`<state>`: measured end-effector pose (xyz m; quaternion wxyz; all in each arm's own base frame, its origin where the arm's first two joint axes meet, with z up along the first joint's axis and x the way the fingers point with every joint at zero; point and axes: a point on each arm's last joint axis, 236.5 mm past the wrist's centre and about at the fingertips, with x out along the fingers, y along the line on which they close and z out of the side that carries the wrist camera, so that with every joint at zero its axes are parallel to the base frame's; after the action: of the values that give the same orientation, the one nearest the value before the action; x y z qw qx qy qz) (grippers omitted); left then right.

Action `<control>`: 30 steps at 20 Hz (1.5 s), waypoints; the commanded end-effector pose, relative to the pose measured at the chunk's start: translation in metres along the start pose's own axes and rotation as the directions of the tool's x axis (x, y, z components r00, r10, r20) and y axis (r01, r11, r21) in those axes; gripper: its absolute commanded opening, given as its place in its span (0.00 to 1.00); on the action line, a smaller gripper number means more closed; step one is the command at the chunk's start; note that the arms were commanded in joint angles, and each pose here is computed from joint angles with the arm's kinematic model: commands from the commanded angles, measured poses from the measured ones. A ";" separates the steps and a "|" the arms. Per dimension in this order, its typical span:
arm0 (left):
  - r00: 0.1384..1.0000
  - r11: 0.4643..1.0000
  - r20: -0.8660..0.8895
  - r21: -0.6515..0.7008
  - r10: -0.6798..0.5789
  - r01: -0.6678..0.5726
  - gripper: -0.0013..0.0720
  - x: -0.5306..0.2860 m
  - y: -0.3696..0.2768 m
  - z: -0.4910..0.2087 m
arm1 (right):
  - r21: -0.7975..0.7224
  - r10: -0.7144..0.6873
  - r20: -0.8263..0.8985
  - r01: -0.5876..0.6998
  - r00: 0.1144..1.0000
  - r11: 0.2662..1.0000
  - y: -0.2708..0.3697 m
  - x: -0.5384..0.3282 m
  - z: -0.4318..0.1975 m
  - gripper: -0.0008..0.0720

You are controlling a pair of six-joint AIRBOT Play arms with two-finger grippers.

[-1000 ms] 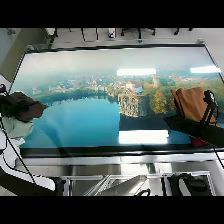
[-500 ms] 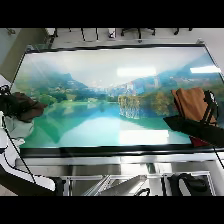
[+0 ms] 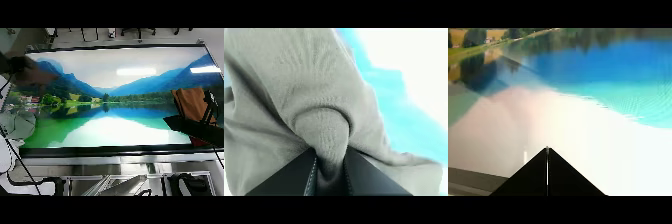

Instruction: Fold the shirts.

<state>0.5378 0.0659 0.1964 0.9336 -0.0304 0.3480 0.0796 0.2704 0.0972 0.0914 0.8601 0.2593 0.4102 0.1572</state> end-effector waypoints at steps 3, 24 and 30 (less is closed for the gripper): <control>0.941 0.939 -0.141 0.113 -0.308 0.325 0.04 -0.070 -0.199 -0.054 | -0.001 0.001 0.000 -0.001 1.000 1.000 0.000 0.000 0.000 0.05; 0.740 0.908 -0.528 -0.206 -0.416 0.364 0.87 -0.021 -0.192 -0.210 | 0.003 0.001 0.013 -0.001 1.000 1.000 0.000 0.001 0.003 0.05; 0.643 0.826 -0.524 -0.424 -0.559 0.372 0.87 0.050 -0.197 -0.284 | 0.252 -0.022 0.009 0.019 1.000 0.967 -0.046 0.078 0.043 0.60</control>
<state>0.4150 -0.1504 -0.0167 0.7478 -0.2153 0.6151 -0.1265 0.3160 0.0863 0.0672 0.8469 0.3107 0.4149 0.1192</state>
